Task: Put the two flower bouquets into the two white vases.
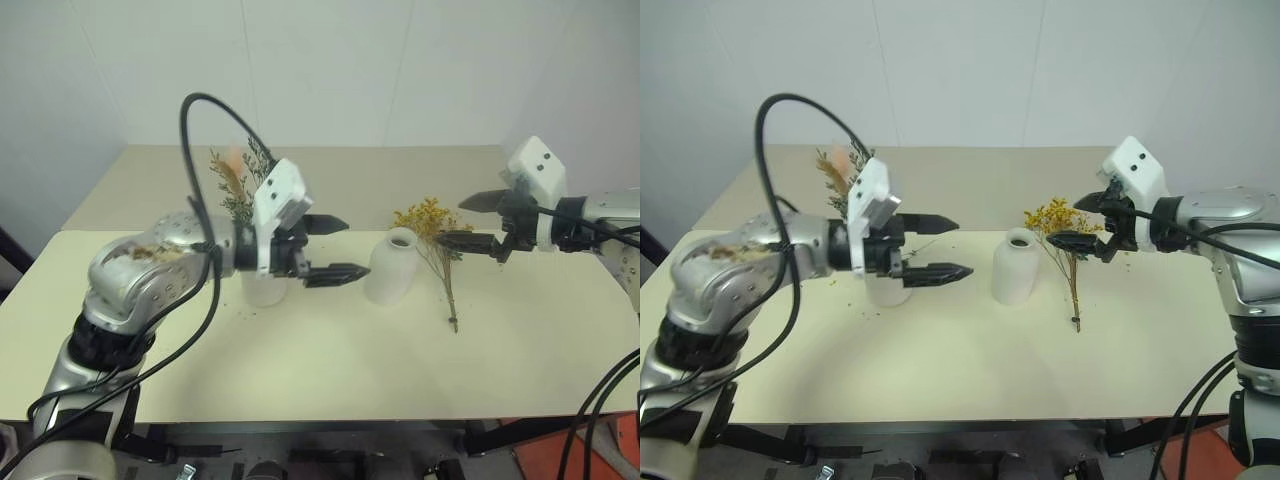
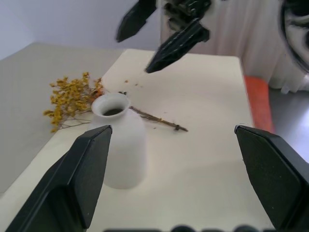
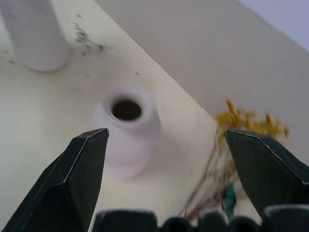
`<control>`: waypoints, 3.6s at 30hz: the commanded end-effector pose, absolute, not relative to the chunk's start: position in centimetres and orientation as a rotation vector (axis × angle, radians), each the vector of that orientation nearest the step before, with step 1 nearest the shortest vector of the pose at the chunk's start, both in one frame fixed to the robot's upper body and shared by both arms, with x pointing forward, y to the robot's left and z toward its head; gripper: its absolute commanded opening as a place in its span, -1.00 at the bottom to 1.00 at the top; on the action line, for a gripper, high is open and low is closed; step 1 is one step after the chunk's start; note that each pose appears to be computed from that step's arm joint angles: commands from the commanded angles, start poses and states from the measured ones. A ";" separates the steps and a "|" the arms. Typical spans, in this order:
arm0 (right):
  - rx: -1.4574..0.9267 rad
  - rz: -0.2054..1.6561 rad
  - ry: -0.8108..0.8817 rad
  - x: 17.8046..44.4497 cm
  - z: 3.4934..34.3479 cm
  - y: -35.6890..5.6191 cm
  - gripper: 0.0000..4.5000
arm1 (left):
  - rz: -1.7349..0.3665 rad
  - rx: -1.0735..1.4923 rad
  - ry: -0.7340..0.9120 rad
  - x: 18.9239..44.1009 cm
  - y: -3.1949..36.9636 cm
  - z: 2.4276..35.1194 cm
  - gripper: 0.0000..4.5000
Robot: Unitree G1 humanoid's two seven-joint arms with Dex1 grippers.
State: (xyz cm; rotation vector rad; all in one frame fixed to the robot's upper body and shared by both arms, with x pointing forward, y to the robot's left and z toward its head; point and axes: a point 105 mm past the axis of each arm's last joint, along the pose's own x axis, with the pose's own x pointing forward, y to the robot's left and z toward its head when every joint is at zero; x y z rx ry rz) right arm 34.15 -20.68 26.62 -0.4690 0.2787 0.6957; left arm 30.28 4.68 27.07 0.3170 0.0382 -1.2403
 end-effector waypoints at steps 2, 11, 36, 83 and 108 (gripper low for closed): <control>-0.412 0.543 0.423 35.2 25.2 -21.8 1.00 | -1.240 0.342 0.095 31.4 4.2 28.1 0.98; -0.175 0.315 0.818 36.7 20.8 -23.9 1.00 | -1.299 0.388 0.240 31.8 2.7 28.8 0.98; -0.367 0.394 1.049 40.0 14.2 -22.1 0.61 | -1.304 0.408 0.263 32.6 1.9 28.5 1.00; 0.036 0.758 -0.334 36.0 32.3 -14.1 -0.98 | -1.250 0.366 0.276 33.0 3.6 27.5 1.00; 0.022 0.704 -0.230 36.2 27.0 -12.9 -0.98 | -1.261 0.371 0.272 33.3 3.2 27.6 1.00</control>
